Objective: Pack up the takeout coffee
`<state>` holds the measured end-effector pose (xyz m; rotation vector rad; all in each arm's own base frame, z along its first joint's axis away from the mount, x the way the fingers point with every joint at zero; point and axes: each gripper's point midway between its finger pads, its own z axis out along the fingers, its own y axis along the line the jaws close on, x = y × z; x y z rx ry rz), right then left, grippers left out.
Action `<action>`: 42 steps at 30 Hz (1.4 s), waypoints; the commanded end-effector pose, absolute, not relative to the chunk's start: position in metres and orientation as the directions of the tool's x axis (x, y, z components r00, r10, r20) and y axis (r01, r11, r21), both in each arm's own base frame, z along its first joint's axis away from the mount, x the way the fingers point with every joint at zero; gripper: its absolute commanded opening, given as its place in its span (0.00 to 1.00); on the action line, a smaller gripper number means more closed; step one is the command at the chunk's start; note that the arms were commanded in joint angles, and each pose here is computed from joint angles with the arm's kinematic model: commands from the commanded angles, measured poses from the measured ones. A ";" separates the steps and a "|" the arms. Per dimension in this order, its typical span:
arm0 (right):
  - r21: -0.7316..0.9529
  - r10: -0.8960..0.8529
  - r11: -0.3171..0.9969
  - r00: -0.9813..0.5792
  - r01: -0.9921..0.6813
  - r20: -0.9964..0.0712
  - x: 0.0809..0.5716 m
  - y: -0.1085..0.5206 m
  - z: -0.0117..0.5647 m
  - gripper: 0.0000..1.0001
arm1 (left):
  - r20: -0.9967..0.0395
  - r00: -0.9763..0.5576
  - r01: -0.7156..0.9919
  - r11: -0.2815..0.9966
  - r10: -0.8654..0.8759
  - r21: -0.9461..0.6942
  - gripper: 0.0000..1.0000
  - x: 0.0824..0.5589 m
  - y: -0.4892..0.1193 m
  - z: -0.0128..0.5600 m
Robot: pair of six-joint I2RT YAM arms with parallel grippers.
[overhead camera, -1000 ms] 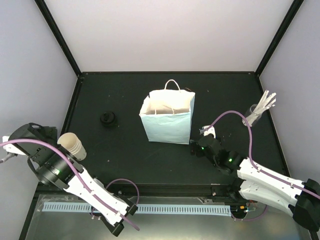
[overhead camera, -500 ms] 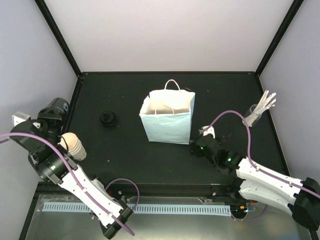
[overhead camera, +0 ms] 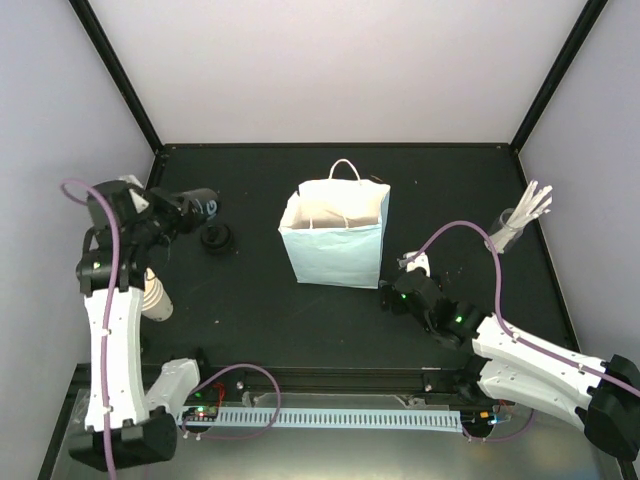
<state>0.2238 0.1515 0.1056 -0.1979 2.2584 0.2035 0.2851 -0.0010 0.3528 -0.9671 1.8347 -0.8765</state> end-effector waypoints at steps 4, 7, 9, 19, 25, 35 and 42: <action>0.106 -0.040 0.973 -0.605 -0.204 -0.795 0.229 0.154 0.119 1.00 | -0.395 -0.431 -0.459 0.574 -0.811 -0.678 0.01 0.267 -0.013 0.301; 0.122 -0.044 0.965 -0.599 -0.233 -0.799 0.227 0.157 0.122 1.00 | -0.423 -0.516 -0.424 0.651 -0.745 -0.630 0.02 0.256 -0.025 0.291; 0.136 -0.051 0.952 -0.583 -0.273 -0.811 0.224 0.161 0.128 1.00 | -0.415 -0.585 -0.398 0.692 -0.697 -0.602 0.02 0.246 -0.036 0.279; 0.312 0.009 0.744 -0.459 -0.590 -0.889 0.191 0.206 0.202 0.95 | -0.366 -0.850 -0.060 0.759 -0.380 -0.648 0.01 0.197 -0.109 0.228; 0.228 0.079 0.500 -0.217 -0.836 -0.973 0.154 0.228 0.234 0.88 | -0.338 -0.902 0.054 0.706 -0.269 -0.706 0.02 0.173 -0.135 0.213; -0.113 -0.133 0.303 0.075 -0.946 -0.988 0.114 0.290 0.213 1.00 | -0.300 -0.945 0.163 0.609 -0.129 -0.776 0.02 0.150 -0.168 0.209; -0.282 -0.247 0.268 0.217 -0.921 -0.944 0.111 0.347 0.211 1.00 | -0.293 -0.953 0.212 0.525 -0.074 -0.824 0.02 0.138 -0.183 0.222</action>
